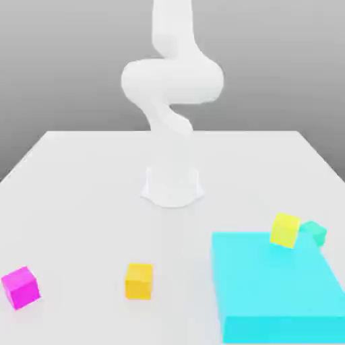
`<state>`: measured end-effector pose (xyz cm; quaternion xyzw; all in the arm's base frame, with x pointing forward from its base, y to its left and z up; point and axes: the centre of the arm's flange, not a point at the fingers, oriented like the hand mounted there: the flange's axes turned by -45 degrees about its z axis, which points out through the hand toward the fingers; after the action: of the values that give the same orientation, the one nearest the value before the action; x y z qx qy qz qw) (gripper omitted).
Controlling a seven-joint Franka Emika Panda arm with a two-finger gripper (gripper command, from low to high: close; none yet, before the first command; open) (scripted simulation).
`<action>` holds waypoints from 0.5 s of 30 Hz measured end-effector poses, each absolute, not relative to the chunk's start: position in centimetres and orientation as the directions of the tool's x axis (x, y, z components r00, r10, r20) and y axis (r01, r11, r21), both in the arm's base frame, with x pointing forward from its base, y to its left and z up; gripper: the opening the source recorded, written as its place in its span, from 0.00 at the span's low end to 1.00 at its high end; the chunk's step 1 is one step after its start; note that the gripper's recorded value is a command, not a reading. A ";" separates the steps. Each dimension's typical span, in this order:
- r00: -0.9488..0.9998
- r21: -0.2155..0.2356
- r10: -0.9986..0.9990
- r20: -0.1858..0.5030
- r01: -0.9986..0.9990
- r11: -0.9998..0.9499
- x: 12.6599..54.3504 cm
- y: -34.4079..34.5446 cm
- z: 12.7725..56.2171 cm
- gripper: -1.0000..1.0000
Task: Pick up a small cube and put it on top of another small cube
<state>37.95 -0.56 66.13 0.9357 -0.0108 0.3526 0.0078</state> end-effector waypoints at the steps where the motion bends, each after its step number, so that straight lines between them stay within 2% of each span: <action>1: 0.776 0.015 -0.016 0.631 -0.032 -0.999 39.3 -0.9 63.7 0.50; 4: 0.841 0.033 -0.022 0.541 -0.047 -0.998 42.4 -2.0 56.2 0.50; 8: 0.908 0.046 -0.035 0.418 -0.059 -0.997 44.3 -3.6 46.5 0.50; 15: 0.980 0.036 -0.064 0.189 -0.072 -0.997 42.4 -5.9 30.4 0.50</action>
<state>42.35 -5.95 30.39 0.9947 -0.0344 0.0942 0.0214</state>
